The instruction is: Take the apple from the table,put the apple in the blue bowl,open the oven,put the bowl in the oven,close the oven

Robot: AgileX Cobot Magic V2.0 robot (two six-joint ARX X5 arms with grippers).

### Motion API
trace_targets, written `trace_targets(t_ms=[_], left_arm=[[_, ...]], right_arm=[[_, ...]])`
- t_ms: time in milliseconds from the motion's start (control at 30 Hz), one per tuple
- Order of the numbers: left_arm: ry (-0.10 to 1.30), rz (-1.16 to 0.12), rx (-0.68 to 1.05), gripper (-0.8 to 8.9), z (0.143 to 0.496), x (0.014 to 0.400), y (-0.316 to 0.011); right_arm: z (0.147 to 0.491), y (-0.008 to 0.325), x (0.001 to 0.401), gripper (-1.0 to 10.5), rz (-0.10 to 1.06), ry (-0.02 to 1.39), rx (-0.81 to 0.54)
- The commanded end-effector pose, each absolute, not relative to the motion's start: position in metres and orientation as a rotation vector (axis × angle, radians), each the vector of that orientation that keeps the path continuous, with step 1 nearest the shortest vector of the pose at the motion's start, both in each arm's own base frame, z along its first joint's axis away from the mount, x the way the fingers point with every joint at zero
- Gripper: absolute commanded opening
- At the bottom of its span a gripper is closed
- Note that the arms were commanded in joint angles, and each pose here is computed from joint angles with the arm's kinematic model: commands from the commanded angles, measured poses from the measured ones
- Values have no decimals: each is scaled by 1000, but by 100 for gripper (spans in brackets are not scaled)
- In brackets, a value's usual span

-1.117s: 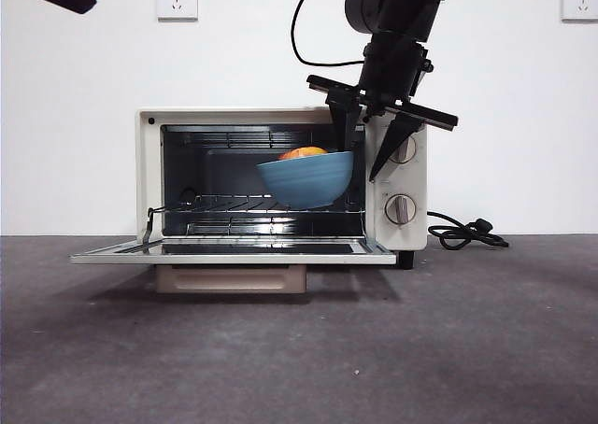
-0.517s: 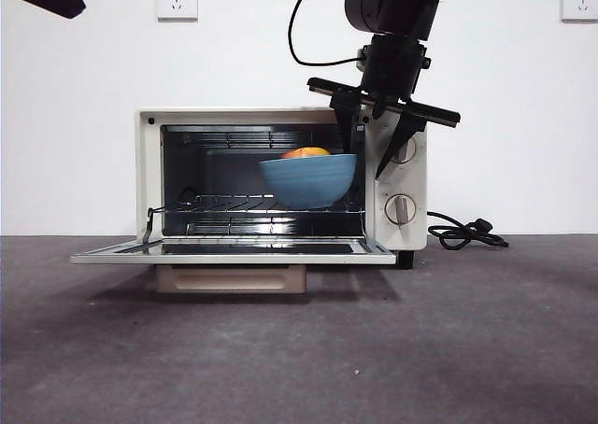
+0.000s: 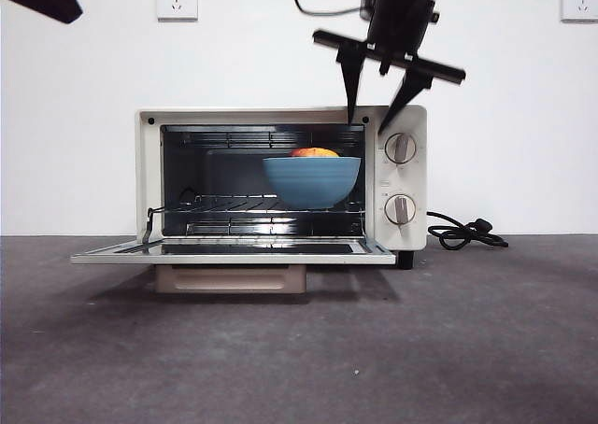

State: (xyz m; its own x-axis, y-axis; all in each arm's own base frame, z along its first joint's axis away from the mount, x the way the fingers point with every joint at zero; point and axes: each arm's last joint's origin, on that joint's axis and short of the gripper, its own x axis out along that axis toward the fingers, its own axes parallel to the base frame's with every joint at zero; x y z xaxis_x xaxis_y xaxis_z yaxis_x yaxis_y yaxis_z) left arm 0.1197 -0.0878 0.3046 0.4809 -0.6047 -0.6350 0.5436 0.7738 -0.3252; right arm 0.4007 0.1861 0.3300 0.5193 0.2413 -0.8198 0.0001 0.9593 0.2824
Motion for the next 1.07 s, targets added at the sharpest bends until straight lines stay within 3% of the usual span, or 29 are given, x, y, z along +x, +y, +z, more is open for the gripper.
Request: trace_targets(t_ms=[33,400,500,600,767,867,1067], left_arm=[[797,-678,-52,-7,302,121,-87],[839,-496,-113,-9,290,157,-53],[856,-485,-201,-9,284,175,-37],[860,-495,-306,-9,276,193,-21],[906,-417,-395,-9,256,217,2],[951,-437,-452,-9,240,232,9],[1031,-446,-502,-9,208,257,11]], right_arm=[[344,184,393,194,196,984,198],[413,158,329,187,297,889,-85],[429,149,311,174,315,864,-113],[442,140,294,62,332,845,-145],[462,128,268,55,346,793,-152],[476,121,253,-2,355,741,-147],[494,106,221,-8,363,689,-149]])
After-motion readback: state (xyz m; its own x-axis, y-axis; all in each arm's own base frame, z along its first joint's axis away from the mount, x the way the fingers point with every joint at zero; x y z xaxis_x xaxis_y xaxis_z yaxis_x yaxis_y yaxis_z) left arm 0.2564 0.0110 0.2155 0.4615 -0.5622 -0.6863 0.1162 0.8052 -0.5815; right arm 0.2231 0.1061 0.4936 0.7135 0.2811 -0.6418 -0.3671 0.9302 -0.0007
